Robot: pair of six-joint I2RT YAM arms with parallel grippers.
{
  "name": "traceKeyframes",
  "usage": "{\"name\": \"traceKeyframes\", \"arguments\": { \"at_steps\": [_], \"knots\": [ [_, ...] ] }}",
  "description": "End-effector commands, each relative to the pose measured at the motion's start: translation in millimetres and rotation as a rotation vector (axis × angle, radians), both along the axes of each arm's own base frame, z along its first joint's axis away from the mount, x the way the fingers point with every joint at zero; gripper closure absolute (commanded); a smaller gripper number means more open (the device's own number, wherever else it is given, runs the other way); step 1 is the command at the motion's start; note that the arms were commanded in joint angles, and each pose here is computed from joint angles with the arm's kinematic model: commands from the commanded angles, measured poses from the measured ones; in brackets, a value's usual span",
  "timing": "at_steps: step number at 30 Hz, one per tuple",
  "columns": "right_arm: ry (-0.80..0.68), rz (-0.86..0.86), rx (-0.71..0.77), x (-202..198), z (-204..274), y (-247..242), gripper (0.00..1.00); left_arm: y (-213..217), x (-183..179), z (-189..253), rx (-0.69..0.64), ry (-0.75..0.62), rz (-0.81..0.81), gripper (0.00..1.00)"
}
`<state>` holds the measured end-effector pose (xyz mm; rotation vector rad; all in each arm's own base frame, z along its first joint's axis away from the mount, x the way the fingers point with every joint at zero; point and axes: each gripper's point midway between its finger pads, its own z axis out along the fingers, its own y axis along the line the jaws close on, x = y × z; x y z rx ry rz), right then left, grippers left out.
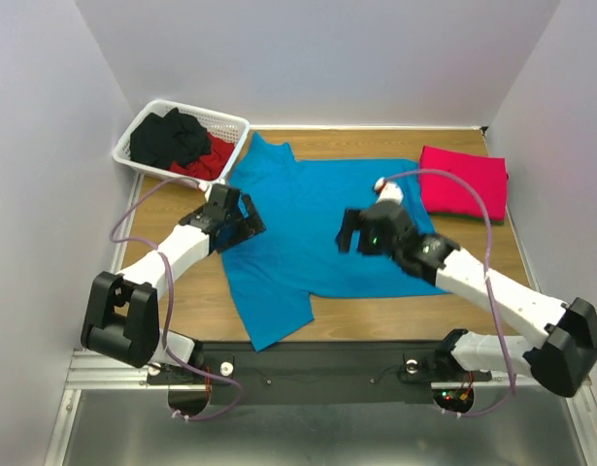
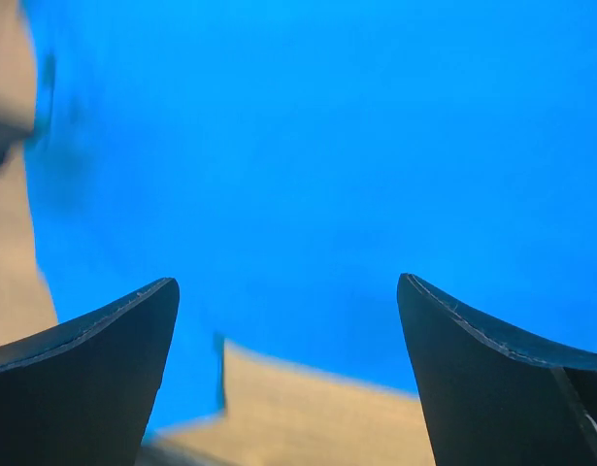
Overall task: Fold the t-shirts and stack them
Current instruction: Flatten the tshirt out
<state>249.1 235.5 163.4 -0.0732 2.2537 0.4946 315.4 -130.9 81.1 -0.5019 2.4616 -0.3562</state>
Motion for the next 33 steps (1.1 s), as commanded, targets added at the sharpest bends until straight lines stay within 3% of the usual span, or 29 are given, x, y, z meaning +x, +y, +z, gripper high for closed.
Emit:
{"name": "traceKeyframes", "arguments": {
  "at_steps": [1, 7, 13, 18, 33],
  "knots": [
    [-0.003, -0.251, -0.059, 78, 13, -65, 0.00, -3, 35, 54, 0.045, -0.141, -0.024, 0.02],
    [0.016, -0.346, -0.132, 180, 12, -104, 0.00, -15, 100, 69, 0.137, -0.199, -0.072, 0.01],
    [0.091, -0.355, -0.197, 268, -45, -127, 0.00, -28, 175, 47, 0.262, -0.187, -0.114, 0.02],
    [0.072, -0.353, -0.302, 307, -67, -144, 0.00, -33, 203, 27, 0.302, -0.212, -0.172, 0.02],
    [0.127, -0.370, -0.288, 367, -145, -179, 0.00, -26, 256, -24, 0.314, -0.159, -0.220, 0.02]
  ]
}}
